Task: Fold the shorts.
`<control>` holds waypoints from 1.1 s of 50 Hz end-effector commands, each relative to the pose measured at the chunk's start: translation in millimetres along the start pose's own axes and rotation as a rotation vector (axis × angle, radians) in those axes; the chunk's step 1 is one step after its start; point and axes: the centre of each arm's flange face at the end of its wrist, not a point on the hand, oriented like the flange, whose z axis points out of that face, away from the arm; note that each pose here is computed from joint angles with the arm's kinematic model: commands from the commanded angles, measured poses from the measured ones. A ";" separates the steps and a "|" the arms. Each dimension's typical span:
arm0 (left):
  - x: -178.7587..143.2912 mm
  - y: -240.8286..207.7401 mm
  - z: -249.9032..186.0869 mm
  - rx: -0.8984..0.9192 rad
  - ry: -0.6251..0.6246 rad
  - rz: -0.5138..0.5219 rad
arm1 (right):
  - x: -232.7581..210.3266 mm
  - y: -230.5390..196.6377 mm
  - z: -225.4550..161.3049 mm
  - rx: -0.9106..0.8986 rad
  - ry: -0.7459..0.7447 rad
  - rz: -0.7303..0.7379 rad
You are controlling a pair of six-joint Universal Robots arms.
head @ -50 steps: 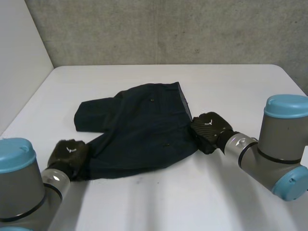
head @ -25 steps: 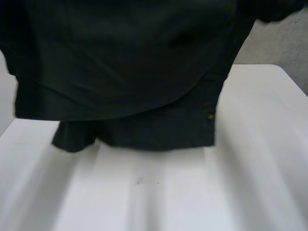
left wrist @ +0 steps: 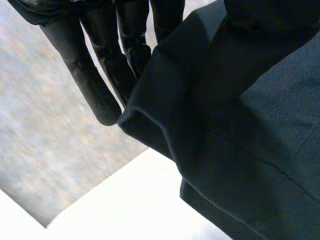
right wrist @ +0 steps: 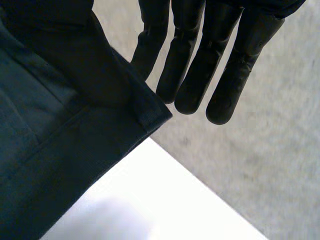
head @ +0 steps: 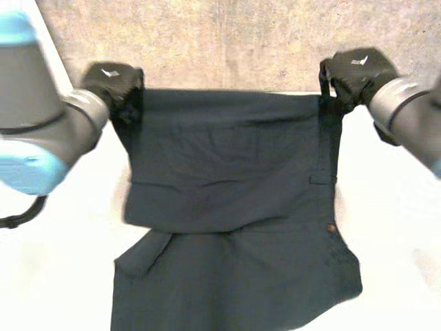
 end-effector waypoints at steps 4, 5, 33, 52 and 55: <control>12.0 15.7 98.0 0.249 -0.069 -0.004 | 2.9 44.2 84.8 0.236 0.206 -0.038; 10.5 12.3 101.2 0.280 -0.084 -0.007 | 3.5 44.7 88.6 0.261 0.218 -0.041; 59.3 64.3 -120.5 -0.122 0.086 0.039 | -26.5 91.6 -68.3 -0.281 -0.259 -0.030; 90.8 138.1 -200.9 -0.322 0.306 0.086 | -24.9 163.3 -83.0 -0.276 -0.305 -0.089; 91.2 140.6 -192.4 -0.302 0.288 0.083 | -25.3 169.0 -78.3 -0.273 -0.303 -0.092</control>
